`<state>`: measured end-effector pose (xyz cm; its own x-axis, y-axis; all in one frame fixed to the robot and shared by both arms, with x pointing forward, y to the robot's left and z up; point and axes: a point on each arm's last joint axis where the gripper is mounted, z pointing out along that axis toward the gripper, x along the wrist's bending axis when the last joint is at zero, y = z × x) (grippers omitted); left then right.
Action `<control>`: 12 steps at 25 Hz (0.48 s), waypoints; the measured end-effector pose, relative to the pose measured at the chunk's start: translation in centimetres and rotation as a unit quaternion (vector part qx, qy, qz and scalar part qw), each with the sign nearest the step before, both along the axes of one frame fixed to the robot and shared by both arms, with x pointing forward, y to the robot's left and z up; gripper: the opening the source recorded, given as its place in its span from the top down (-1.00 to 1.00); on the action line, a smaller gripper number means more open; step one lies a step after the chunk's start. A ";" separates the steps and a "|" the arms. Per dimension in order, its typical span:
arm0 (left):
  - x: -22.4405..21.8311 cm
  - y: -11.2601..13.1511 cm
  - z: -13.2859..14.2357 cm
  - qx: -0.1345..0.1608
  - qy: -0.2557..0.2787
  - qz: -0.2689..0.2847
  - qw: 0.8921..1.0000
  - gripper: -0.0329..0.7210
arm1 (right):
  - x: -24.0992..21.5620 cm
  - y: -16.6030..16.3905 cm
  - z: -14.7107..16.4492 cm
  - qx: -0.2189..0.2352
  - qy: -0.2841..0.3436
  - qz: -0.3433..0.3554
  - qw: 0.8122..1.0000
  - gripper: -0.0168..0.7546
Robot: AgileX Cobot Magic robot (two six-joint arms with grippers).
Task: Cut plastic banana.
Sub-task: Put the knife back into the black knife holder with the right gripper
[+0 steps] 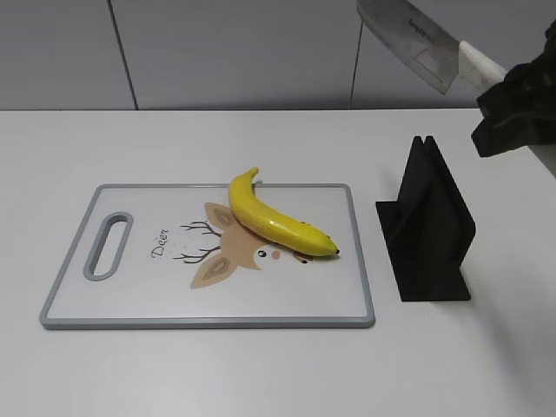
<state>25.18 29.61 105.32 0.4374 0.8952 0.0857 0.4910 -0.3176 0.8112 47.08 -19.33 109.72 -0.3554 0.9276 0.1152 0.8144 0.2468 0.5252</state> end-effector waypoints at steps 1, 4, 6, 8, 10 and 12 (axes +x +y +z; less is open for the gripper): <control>-0.4 0.2 -0.2 -0.004 -0.009 0.000 1.000 -0.53 | 0.0 0.0 0.0 0.000 0.000 0.000 1.000 0.49; -1.5 0.6 -0.3 -0.017 -0.042 0.000 0.999 -0.53 | 0.0 0.0 0.0 0.000 -0.001 0.001 1.000 0.49; -1.8 0.8 -0.4 -0.021 -0.052 0.000 0.998 -0.53 | 0.0 0.0 0.0 -0.001 -0.002 0.002 1.000 0.49; -1.8 0.8 -0.4 -0.021 -0.052 -0.001 0.998 -0.53 | 0.0 0.0 0.0 0.001 -0.002 0.003 1.000 0.49; -1.8 0.8 -0.4 -0.021 -0.053 -0.001 0.998 -0.53 | 0.0 0.0 0.0 0.002 -0.002 0.002 1.000 0.49; -1.8 0.8 -0.4 -0.021 -0.053 -0.001 0.998 -0.53 | 0.0 0.0 0.0 0.005 0.001 -0.008 1.000 0.49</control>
